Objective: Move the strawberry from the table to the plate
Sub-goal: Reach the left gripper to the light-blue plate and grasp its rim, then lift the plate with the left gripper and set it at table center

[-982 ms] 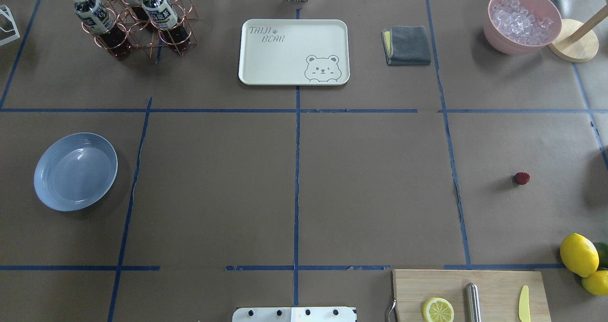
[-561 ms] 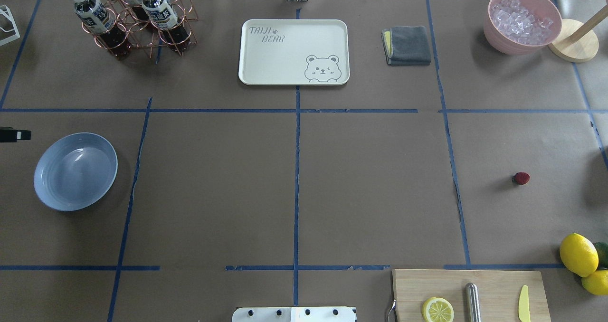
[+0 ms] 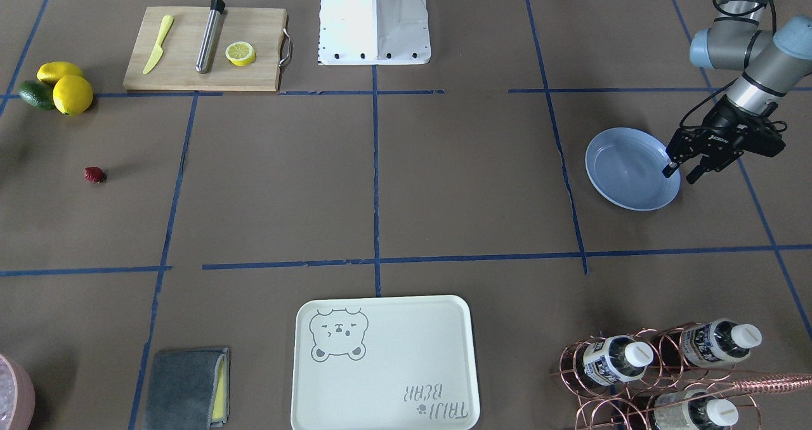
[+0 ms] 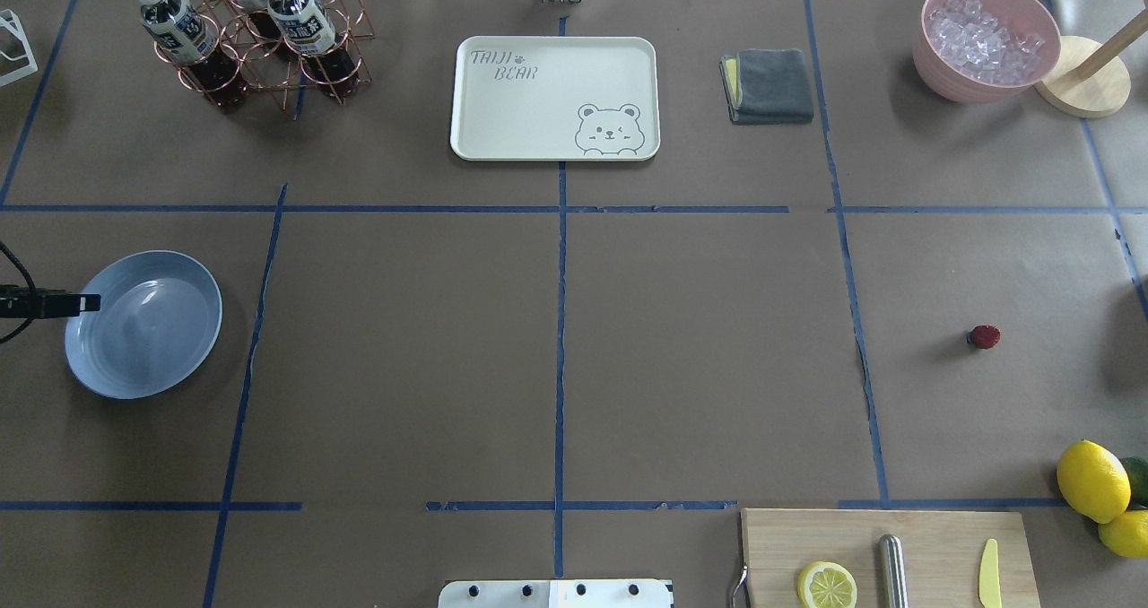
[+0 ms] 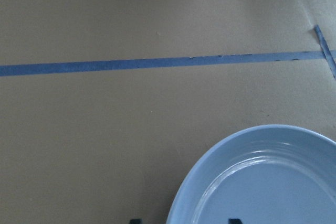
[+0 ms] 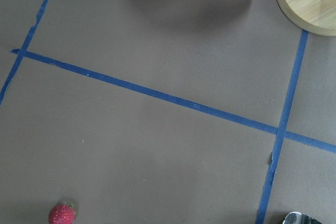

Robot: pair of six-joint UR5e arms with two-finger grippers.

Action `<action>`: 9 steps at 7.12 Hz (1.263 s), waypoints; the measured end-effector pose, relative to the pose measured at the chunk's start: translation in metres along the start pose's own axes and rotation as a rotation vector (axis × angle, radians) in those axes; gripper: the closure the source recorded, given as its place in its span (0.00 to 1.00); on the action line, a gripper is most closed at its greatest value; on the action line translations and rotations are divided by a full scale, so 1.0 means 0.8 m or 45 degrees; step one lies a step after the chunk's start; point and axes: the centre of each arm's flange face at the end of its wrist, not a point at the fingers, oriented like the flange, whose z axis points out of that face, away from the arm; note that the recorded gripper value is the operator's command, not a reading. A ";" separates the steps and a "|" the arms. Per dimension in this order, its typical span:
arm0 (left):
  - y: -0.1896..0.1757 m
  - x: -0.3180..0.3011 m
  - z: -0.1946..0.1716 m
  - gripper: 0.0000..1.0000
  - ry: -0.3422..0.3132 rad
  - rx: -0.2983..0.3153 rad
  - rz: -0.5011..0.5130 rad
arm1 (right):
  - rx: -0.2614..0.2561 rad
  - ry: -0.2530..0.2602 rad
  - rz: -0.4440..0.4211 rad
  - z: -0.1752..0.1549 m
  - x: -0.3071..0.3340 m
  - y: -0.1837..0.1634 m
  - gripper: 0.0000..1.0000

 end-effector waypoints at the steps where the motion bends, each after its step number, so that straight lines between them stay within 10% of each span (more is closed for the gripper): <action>1: 0.002 0.000 0.000 1.00 0.001 -0.003 0.005 | 0.000 0.000 0.001 0.000 0.000 0.000 0.00; 5: -0.008 0.028 -0.006 1.00 0.046 0.002 0.033 | 0.000 0.000 0.003 0.000 0.000 -0.001 0.00; 9: -0.116 0.226 -0.045 1.00 0.143 0.005 0.032 | -0.001 -0.004 0.014 0.000 0.000 0.000 0.00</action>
